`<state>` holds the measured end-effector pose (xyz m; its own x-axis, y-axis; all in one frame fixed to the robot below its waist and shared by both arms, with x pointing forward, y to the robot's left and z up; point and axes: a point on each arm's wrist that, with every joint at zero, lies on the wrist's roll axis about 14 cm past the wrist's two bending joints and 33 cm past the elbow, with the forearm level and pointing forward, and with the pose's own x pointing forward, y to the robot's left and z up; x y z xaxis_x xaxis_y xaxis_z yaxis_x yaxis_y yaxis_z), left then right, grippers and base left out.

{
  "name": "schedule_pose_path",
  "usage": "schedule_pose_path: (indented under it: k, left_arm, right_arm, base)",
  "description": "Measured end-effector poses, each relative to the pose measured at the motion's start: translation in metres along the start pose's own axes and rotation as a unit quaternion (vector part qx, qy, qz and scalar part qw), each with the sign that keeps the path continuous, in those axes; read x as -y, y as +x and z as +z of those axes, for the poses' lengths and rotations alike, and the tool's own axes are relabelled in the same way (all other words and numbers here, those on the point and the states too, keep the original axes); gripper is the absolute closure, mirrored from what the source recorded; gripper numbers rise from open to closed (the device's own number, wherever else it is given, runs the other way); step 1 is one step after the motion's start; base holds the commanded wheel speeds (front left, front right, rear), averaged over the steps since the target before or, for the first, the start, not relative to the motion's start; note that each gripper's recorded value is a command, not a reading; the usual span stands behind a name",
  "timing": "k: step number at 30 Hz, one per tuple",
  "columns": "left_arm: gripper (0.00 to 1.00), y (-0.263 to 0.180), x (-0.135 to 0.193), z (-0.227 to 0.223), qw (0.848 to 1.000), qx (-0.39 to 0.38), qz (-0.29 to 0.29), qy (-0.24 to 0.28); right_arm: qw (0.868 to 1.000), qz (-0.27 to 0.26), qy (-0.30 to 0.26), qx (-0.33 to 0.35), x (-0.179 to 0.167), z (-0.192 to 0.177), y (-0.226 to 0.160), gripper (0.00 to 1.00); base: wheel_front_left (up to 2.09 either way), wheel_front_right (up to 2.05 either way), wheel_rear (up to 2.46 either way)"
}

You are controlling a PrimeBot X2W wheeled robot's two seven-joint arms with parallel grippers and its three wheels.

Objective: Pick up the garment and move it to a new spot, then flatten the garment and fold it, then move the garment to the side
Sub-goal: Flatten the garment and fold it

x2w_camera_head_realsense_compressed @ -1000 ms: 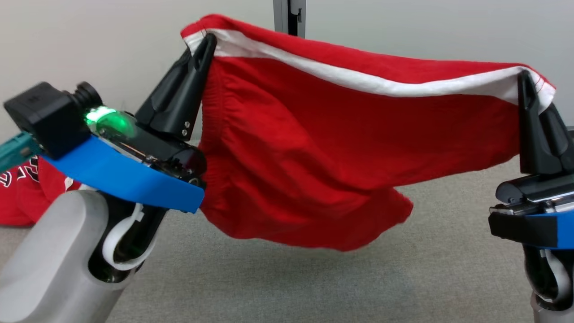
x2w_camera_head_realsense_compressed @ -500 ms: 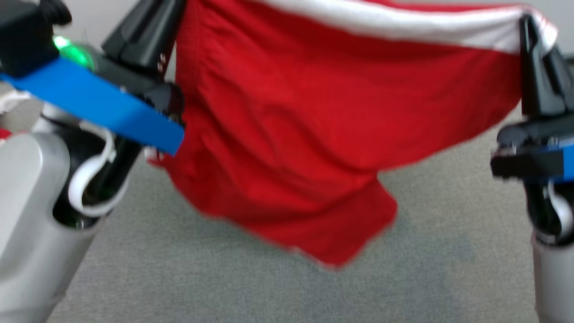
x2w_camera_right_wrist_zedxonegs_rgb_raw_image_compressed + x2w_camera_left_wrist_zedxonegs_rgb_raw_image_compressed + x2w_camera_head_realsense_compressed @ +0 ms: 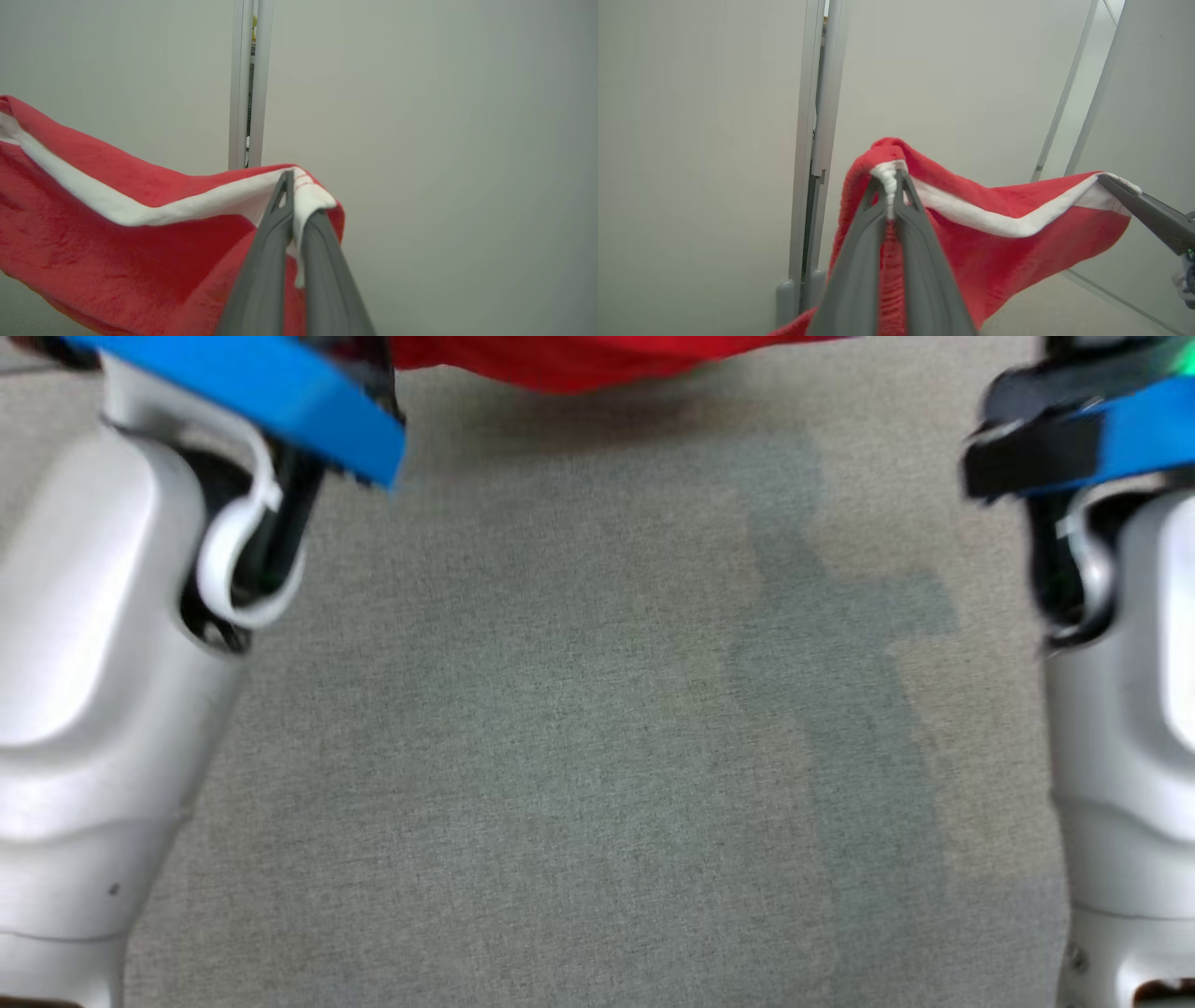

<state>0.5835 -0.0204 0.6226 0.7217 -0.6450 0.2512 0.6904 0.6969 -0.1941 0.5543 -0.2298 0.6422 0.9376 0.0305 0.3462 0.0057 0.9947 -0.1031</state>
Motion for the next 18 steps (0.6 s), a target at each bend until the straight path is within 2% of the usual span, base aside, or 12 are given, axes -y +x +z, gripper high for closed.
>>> schedule_pose_path:
  k: [4,8,13,18]
  left_arm:
    - [1.0,-0.028,-0.023,-0.075,0.997,-0.063,0.037,-0.035]
    - [1.0,-0.058,-0.024,-0.115,0.991,-0.091,0.059,-0.073]
    - [1.0,-0.089,-0.005,-0.125,0.989,-0.093,0.065,-0.095]
    - [1.0,-0.111,0.023,-0.107,0.99,-0.072,0.061,-0.108]
  right_arm:
    - [0.997,0.01,0.017,-0.081,-0.015,-0.073,-0.024,1.0]
    - [0.991,-0.001,0.047,-0.125,-0.02,-0.11,-0.052,1.0]
    - [0.985,-0.01,0.076,-0.153,-0.026,-0.123,-0.089,1.0]
    - [0.987,-0.018,0.094,-0.131,-0.026,-0.099,-0.117,1.0]
  base:
    - [0.0,0.0,0.0]
    - [0.0,0.0,0.0]
    - [0.0,0.0,0.0]
    - [0.0,0.0,0.0]
